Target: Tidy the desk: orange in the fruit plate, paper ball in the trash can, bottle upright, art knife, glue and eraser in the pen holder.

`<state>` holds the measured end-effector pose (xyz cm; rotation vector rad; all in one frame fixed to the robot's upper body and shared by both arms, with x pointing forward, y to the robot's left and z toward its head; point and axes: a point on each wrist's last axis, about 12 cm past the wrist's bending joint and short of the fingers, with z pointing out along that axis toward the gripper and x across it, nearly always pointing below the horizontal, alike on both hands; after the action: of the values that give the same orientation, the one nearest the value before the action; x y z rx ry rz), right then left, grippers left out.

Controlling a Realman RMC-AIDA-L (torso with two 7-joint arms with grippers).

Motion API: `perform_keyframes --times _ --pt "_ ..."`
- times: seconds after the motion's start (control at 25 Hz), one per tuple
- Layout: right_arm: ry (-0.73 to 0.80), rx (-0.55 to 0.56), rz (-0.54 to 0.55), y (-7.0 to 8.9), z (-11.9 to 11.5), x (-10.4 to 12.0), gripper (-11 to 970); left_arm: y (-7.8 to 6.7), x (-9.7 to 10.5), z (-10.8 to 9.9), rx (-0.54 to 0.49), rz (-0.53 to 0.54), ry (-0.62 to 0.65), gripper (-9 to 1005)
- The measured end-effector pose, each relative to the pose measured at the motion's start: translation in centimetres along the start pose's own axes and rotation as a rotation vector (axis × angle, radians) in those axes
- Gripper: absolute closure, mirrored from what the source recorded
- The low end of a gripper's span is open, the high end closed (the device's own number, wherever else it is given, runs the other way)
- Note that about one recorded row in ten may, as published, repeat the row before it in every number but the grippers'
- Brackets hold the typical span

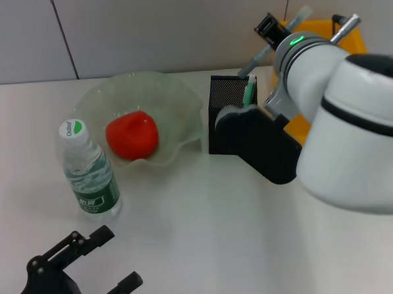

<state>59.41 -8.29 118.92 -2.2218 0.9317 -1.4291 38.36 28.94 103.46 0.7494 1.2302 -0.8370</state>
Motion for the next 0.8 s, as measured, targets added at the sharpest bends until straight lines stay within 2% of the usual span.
perform_keyframes --times 0.32,0.8 --pt "0.017 0.023 -0.088 0.5 1.3 -1.3 827 -0.1 0.1 0.2 0.0 -0.004 -0.001 324" --pt "0.018 0.069 -0.152 1.0 2.0 -2.6 823 -0.2 0.1 0.3 0.002 -0.006 -0.003 324"
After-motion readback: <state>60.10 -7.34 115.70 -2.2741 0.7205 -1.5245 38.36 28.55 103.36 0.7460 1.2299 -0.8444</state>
